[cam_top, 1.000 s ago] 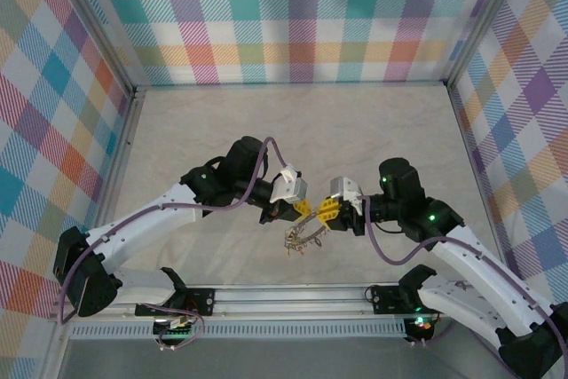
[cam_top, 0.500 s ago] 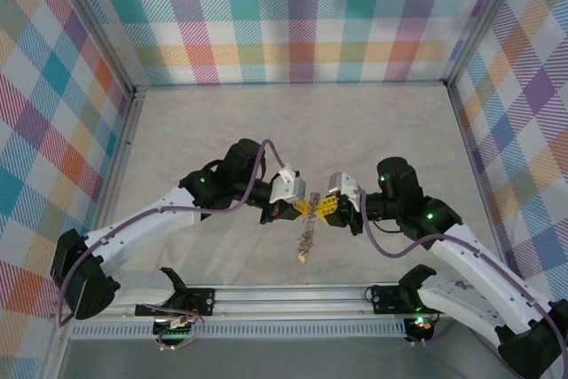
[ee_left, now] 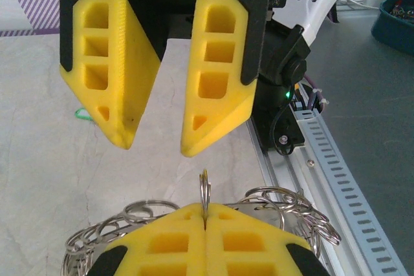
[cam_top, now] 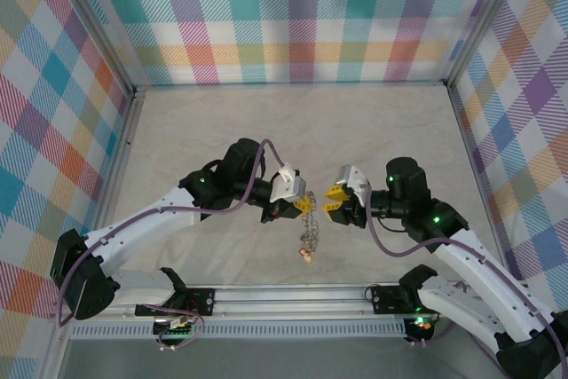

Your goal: Put the keys on the keyring

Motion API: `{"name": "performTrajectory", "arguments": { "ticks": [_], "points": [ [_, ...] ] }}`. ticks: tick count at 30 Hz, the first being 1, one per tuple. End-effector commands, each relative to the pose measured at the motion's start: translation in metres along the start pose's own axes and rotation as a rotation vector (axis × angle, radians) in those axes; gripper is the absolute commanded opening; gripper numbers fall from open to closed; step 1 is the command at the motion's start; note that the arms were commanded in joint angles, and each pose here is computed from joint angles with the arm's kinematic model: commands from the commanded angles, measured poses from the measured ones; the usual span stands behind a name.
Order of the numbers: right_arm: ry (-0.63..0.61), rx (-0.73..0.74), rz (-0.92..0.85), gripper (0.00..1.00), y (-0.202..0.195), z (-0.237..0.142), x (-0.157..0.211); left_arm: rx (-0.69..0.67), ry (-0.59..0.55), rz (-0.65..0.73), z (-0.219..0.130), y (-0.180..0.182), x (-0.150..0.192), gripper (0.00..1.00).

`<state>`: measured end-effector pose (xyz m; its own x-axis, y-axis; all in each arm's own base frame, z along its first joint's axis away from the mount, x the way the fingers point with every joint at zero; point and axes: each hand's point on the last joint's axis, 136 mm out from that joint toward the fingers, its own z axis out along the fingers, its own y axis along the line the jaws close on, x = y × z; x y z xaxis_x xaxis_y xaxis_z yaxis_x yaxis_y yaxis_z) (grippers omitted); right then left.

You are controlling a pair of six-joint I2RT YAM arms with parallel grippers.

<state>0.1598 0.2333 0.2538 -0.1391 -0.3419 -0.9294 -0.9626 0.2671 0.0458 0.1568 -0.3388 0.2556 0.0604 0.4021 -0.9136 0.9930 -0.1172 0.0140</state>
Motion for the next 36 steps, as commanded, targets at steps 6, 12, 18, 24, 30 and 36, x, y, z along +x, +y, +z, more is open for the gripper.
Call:
{"name": "performTrajectory", "arguments": {
  "ticks": [6, 12, 18, 24, 30, 36],
  "points": [
    [-0.061, -0.078, -0.082, 0.34, 0.014, -0.006, -0.016, -0.003, -0.082, 0.062, -0.013, -0.006, -0.023, 0.0],
    [-0.098, -0.182, -0.202, 0.36, 0.035, -0.011, -0.016, -0.001, -0.1, 0.067, -0.015, -0.008, -0.026, 0.0],
    [-0.139, -0.217, -0.178, 0.37, 0.038, -0.008, -0.022, 0.004, -0.151, 0.075, -0.015, -0.008, -0.034, 0.0],
    [-0.196, -0.226, -0.159, 0.34, 0.032, -0.001, -0.031, 0.011, -0.2, 0.074, -0.012, -0.007, -0.04, 0.0],
    [-0.207, -0.245, -0.155, 0.34, 0.034, 0.001, -0.029, 0.035, -0.236, 0.114, -0.009, -0.012, -0.043, 0.0],
    [-0.211, -0.241, -0.164, 0.25, 0.037, -0.002, -0.024, 0.026, -0.259, 0.126, -0.008, -0.009, -0.046, 0.0]
  ]
}}
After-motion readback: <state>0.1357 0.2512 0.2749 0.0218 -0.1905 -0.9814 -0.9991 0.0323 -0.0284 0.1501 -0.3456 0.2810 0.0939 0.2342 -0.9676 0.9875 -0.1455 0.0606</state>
